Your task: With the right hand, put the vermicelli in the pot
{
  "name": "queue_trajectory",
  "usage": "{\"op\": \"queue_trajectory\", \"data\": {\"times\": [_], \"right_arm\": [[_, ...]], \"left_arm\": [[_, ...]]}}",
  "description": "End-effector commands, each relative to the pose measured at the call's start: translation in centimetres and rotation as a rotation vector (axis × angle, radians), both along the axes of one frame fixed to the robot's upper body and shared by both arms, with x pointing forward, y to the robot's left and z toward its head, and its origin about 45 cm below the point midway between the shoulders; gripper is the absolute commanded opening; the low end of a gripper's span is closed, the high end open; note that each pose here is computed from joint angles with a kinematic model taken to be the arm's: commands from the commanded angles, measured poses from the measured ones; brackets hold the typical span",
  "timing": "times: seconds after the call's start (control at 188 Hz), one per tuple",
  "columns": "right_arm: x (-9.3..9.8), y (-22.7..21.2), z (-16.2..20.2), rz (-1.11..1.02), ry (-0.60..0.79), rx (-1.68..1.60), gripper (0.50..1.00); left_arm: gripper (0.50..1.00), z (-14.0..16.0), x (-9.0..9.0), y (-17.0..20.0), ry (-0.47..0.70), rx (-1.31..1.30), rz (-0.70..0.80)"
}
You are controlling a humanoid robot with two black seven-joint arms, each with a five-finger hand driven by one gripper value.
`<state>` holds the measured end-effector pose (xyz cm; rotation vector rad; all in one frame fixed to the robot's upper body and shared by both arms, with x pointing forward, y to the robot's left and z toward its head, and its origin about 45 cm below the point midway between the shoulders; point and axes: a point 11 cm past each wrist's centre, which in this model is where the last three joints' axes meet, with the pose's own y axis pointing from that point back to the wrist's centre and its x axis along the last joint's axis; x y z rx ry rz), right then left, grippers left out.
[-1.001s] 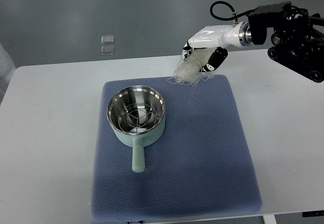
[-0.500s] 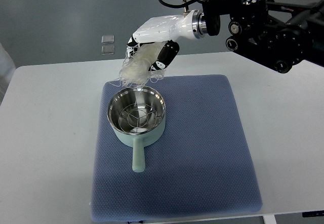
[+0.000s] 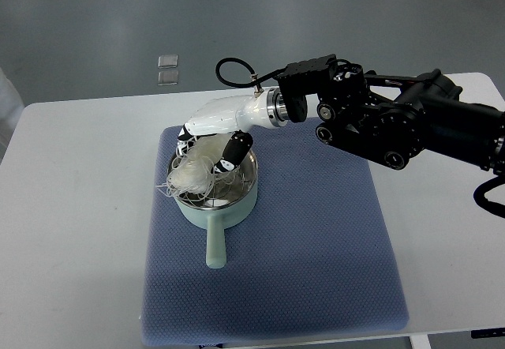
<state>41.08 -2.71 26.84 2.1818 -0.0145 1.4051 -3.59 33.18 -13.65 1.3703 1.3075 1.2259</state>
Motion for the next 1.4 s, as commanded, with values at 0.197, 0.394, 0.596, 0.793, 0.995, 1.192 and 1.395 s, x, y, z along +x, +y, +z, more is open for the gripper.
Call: {"op": "queue_trajectory", "data": {"times": [0.197, 0.394, 0.596, 0.793, 0.995, 1.192, 1.395], "right_arm": [[0.4, -0.5, -1.4, -0.04, 0.01, 0.003, 0.821], [0.5, -0.7, -1.3, -0.045, 0.014, 0.009, 0.895], [1.1, -1.1, 0.0, -0.062, 0.01, 0.044, 0.901], [3.4, -2.8, 5.0, -0.165, 0.039, 0.25, 0.913], [5.4, -6.3, 7.2, -0.356, 0.238, 0.661, 0.913], [6.8, -12.9, 4.4, -0.623, 0.489, 1.14, 0.913], [6.4, -17.8, -0.8, -0.87, 0.614, 1.379, 0.913]], "left_arm": [[1.0, 0.0, 0.0, 0.0, -0.001, 0.0, 0.0], [1.0, 0.0, 0.0, 0.0, -0.001, 0.0, 0.0], [1.0, 0.0, 0.0, 0.0, -0.001, 0.0, 0.001], [1.0, 0.0, 0.0, 0.0, -0.001, 0.0, 0.0], [1.0, 0.0, 0.0, 0.0, -0.001, 0.0, 0.001], [1.0, 0.0, 0.0, 0.0, -0.001, 0.0, 0.001], [1.0, 0.0, 0.0, 0.0, -0.001, 0.0, 0.001]]}}
